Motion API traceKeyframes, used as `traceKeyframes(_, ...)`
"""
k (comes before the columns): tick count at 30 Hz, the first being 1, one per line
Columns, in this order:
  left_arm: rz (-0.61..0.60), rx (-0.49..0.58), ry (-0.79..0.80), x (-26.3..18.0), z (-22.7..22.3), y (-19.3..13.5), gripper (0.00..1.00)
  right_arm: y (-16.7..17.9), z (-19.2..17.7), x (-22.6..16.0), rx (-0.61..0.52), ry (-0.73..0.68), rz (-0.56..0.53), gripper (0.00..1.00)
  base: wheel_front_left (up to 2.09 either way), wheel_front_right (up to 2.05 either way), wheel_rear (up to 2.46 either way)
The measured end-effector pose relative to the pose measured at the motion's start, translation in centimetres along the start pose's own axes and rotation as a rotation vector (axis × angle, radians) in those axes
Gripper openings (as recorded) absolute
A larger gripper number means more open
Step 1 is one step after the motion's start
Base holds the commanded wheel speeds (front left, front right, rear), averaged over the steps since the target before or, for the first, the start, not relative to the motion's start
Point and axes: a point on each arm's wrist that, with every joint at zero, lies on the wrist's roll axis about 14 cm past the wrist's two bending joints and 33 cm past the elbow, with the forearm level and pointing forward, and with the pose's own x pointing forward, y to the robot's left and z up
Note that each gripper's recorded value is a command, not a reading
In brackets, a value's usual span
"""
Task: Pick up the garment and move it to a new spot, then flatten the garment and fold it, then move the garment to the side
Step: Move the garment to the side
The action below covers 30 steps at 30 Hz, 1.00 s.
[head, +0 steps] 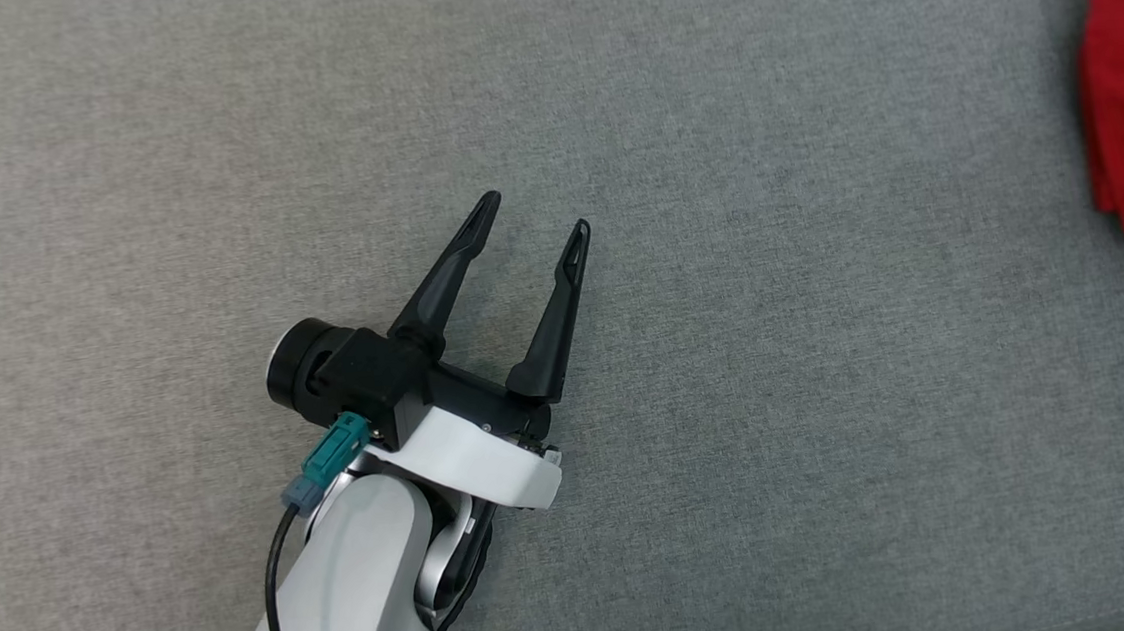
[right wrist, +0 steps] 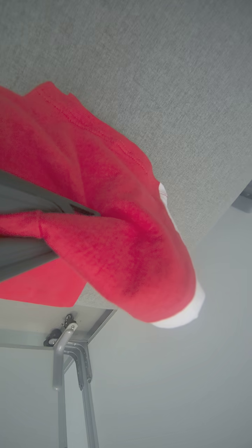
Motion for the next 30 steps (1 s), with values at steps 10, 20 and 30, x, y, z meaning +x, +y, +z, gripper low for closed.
traceKeyframes(10, 0.039, -0.02, 0.051, 0.3, -2.2, 2.0, 1.0, -4.7, -7.0, -0.3, -0.085, 0.245, -0.073, 0.0, 0.0, 0.0, 0.0)
traceKeyframes(20, 0.135, -0.014, 0.065, -1.1, -2.6, 5.4, 1.0, -5.7, -11.9, 2.3, -0.14, 0.394, -0.067, 0.0, 0.0, 0.0, 0.0)
traceKeyframes(30, 0.168, -0.012, 0.076, -1.7, -2.9, 6.4, 1.0, -4.7, -12.8, 4.6, -0.301, 0.39, -0.016, 0.0, 0.0, 0.0, 0.0)
